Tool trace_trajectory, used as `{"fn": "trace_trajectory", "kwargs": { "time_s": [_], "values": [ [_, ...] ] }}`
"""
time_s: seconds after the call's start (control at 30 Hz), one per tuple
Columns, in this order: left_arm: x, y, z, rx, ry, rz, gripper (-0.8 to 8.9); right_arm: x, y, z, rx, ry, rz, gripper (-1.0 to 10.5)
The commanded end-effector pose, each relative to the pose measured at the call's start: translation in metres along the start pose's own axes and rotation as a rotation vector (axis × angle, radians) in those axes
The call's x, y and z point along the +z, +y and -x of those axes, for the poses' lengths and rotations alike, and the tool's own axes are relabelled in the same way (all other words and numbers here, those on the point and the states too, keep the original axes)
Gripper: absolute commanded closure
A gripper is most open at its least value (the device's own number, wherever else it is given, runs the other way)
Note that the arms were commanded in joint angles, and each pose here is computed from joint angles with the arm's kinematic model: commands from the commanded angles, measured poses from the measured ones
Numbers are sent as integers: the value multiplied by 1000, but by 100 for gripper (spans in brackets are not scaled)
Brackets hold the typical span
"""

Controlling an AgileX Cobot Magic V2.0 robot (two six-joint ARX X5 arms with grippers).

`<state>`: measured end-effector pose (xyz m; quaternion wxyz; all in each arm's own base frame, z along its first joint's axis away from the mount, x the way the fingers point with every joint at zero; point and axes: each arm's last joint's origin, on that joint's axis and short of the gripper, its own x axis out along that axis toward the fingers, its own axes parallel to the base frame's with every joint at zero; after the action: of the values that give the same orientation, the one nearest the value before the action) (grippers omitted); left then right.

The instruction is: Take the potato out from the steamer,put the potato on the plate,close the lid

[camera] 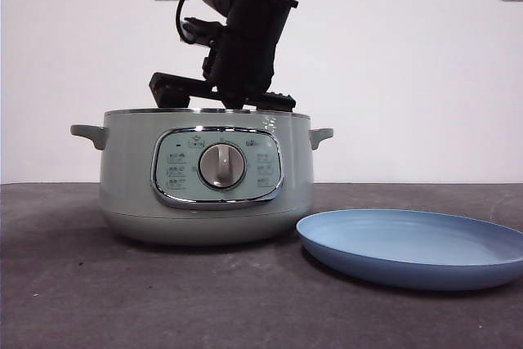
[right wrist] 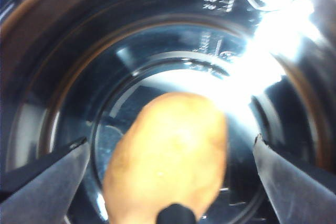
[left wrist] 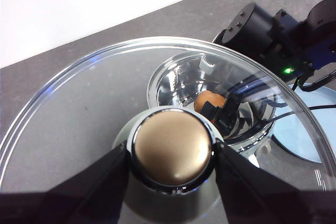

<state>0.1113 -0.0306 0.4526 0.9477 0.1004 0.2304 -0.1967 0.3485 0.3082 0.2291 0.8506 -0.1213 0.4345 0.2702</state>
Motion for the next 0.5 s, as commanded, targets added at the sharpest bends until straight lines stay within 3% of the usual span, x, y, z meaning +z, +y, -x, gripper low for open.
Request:
{"fn": "trace_trajectory", "kwargs": {
  "time_s": [0.03, 0.17, 0.3, 0.5],
  "values": [
    [5, 0, 7, 5, -66, -6, 822, -9, 1, -14, -5, 59, 2, 484],
    [5, 0, 7, 5, -67, -6, 822, -9, 1, -14, -6, 62, 3, 690],
    [5, 0, 7, 4, -67, -6, 822, -8, 1, -12, -5, 57, 19, 973],
    [5, 0, 7, 3, -68, -10, 822, 5, 0, 23, 0, -22, 32, 958]
  ]
}}
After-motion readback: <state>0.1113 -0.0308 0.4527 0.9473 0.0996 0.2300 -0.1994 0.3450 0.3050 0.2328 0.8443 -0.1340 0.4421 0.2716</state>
